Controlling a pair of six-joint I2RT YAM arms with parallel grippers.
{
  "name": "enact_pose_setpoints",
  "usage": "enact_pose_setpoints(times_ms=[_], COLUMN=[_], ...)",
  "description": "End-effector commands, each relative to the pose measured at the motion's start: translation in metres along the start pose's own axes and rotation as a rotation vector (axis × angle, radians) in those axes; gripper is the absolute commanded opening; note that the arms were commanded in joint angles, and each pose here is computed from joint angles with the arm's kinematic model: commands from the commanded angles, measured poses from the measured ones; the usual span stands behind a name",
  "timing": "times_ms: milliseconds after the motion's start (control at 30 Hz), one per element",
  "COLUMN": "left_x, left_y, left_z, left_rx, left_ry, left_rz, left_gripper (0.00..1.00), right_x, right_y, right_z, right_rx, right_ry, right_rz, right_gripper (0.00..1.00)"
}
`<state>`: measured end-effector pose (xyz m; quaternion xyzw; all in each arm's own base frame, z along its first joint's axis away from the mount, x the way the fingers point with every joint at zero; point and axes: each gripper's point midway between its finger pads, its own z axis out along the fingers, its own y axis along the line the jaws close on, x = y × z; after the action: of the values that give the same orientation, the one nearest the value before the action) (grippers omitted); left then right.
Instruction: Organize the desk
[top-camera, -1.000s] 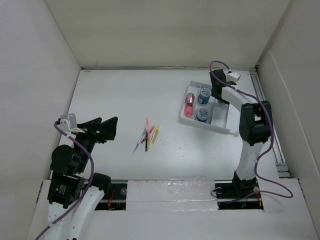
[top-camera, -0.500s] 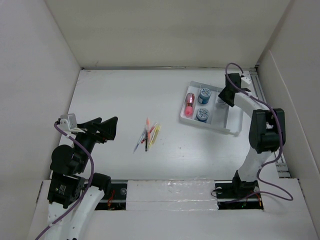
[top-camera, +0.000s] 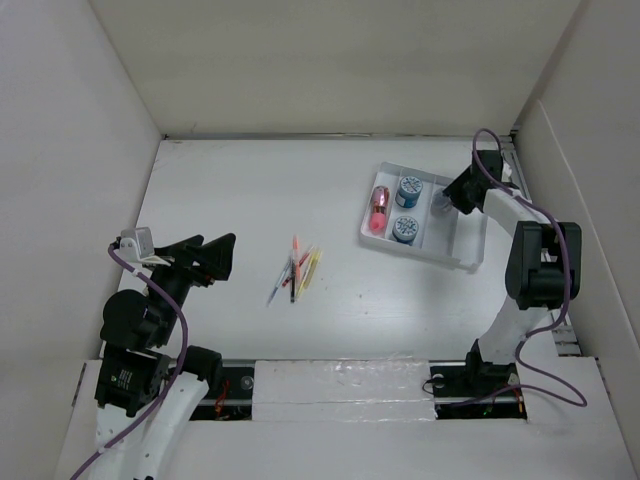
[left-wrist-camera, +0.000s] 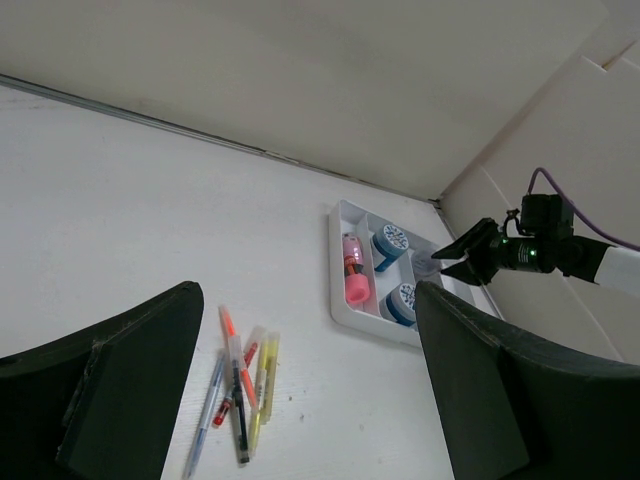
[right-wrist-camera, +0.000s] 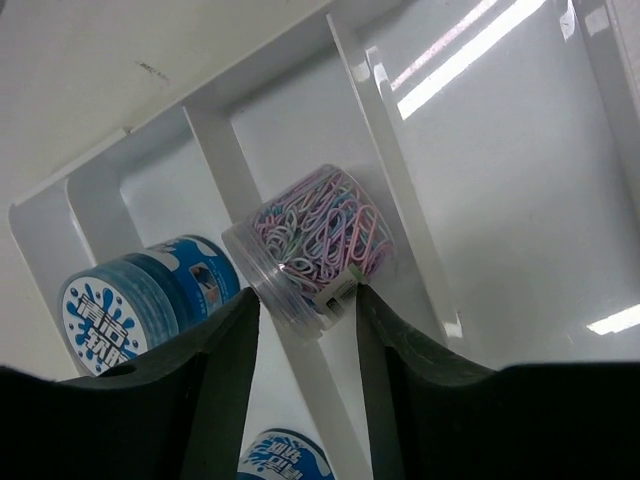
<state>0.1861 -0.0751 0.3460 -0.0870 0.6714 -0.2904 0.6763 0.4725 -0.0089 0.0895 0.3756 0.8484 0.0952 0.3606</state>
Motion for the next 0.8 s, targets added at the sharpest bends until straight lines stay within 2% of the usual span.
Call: enact_pose_setpoints(times_ms=[0, 100, 133, 167, 200, 233, 267, 333, 400, 500, 567, 633, 767], left_x=[-0.007, -0.006, -0.007, -0.007, -0.007, -0.006, -0.006, -0.005, -0.005, -0.006, -0.006, -0.005, -0.005], left_y=[-0.006, -0.006, -0.006, -0.006, -0.006, -0.007, -0.007, -0.006, -0.005, -0.006, -0.006, -0.006, -0.006], left_z=[0.002, 0.002, 0.002, 0.002, 0.004, 0.004, 0.004, 0.004, 0.005, 0.004, 0.005, 0.006, 0.006], left_rx=[0.030, 0.031, 0.030, 0.029, 0.031, 0.036, 0.036, 0.030, 0.026, 0.029, 0.027, 0.030, 0.029], left_ry=[-0.028, -0.028, -0.030, -0.029, -0.026, -0.021, -0.021, -0.023, -0.022, -0.024, -0.023, -0.016, -0.018], left_rz=[0.011, 0.011, 0.009, 0.009, 0.011, 0.011, 0.011, 0.011, 0.009, 0.011, 0.011, 0.011, 0.011], left_gripper=[0.83, 0.83, 0.83, 0.83, 0.83, 0.83, 0.83, 0.83, 0.83, 0.83, 0.83, 0.83, 0.83], right_x=[-0.011, -0.013, -0.013, -0.014, -0.015, -0.016, -0.016, -0.017, -0.014, -0.012, -0.013, -0.018, -0.022], right_y=[0.002, -0.011, -0.020, -0.023, -0.025, -0.026, -0.023, -0.026, -0.020, -0.023, -0.023, -0.022, 0.014], right_z=[0.002, 0.003, 0.002, 0.001, -0.001, -0.002, -0.002, -0.001, -0.001, 0.000, -0.002, -0.008, -0.045], right_rx=[-0.018, 0.010, 0.031, 0.026, 0.007, -0.009, -0.025, -0.041, -0.103, -0.148, -0.148, -0.151, -0.248], right_ry=[-0.036, -0.060, -0.069, -0.063, -0.067, -0.065, -0.060, -0.045, 0.000, 0.028, 0.021, -0.003, -0.082], right_rz=[0.041, 0.056, 0.070, 0.081, 0.092, 0.102, 0.102, 0.125, 0.160, 0.201, 0.195, 0.191, 0.138], right_gripper=[0.46, 0.41, 0.37, 0.29, 0.28, 0.18, 0.18, 0.09, 0.05, 0.05, 0.08, 0.15, 0.29])
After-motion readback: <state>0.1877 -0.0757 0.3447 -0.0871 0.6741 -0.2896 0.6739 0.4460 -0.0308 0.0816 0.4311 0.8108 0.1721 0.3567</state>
